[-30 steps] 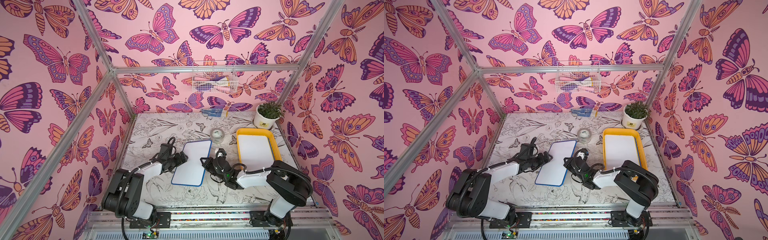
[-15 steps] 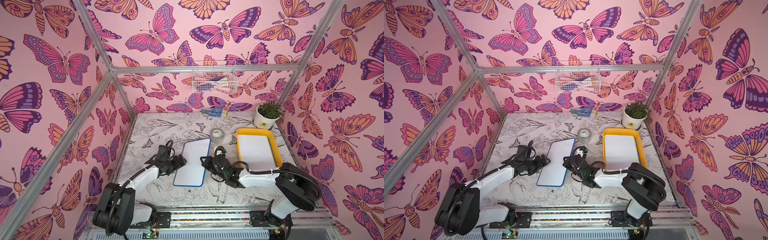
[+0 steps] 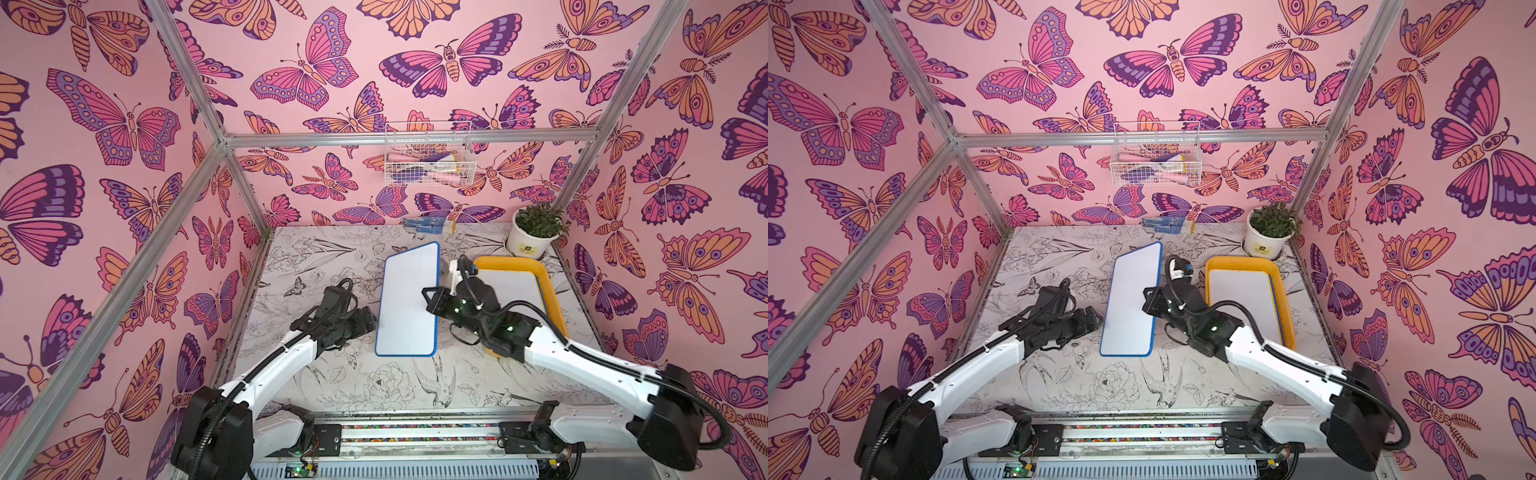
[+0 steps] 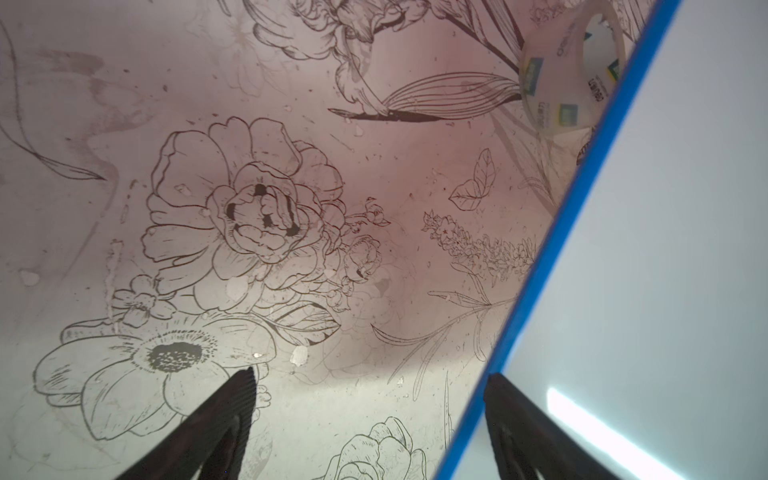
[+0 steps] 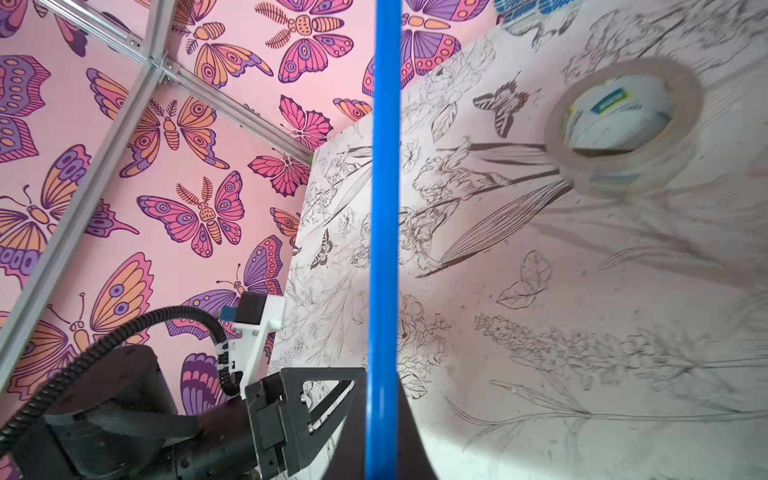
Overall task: Put the whiteboard into the storage box
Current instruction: Place the whiteboard in the storage box.
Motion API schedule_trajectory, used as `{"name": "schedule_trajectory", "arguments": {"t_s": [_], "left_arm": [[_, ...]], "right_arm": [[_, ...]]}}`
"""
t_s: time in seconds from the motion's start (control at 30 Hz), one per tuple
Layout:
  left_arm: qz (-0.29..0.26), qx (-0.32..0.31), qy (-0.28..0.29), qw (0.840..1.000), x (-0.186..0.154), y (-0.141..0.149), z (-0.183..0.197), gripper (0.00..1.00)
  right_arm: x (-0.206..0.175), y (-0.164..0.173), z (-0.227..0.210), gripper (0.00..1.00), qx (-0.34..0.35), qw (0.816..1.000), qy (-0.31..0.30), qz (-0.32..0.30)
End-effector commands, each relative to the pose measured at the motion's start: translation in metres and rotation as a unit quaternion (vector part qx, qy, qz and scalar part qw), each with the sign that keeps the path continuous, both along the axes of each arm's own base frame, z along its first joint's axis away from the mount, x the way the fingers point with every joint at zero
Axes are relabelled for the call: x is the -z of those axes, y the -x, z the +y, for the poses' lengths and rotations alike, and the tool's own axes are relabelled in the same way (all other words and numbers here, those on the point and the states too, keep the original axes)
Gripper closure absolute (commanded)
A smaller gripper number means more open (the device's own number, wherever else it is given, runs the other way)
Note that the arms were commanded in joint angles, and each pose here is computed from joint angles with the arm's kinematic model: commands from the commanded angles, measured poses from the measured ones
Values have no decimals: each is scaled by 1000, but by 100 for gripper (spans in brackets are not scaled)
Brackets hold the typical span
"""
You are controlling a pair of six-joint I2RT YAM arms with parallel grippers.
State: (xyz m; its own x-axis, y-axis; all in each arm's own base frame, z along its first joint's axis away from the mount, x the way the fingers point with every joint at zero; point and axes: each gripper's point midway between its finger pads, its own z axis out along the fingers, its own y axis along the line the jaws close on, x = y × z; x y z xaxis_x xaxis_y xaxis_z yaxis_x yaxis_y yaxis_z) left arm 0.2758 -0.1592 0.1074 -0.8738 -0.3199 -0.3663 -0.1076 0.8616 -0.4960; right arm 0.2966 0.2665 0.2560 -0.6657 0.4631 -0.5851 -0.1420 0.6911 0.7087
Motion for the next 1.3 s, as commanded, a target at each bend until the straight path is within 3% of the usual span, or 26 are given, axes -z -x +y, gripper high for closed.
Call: {"name": "schedule_trajectory", "arguments": {"t_s": [0.0,0.17,0.3,0.57,1.0,1.27], "left_arm": [[-5,16,-35,999,-3,0,-8,12],[-19,69,-68,995,-9,-6,-42,12],[-58,144,-104,982,-32,-11,-83,12],[-166,332,-167,913,-90,-9,-164,7],[-256,499,-89,823,-107,49,-203,3],[-264,527,-67,805,-106,68,-200,2]], "right_arm": [[-31,-1,-42,100,-7,999,26,-23],[-58,-4,-109,100,19,998,47,-42],[-75,-5,-147,100,35,994,92,-51],[-77,-16,-194,100,64,988,136,-42],[-70,-34,-233,100,39,991,124,-17],[-48,-42,-242,100,12,986,166,19]]}}
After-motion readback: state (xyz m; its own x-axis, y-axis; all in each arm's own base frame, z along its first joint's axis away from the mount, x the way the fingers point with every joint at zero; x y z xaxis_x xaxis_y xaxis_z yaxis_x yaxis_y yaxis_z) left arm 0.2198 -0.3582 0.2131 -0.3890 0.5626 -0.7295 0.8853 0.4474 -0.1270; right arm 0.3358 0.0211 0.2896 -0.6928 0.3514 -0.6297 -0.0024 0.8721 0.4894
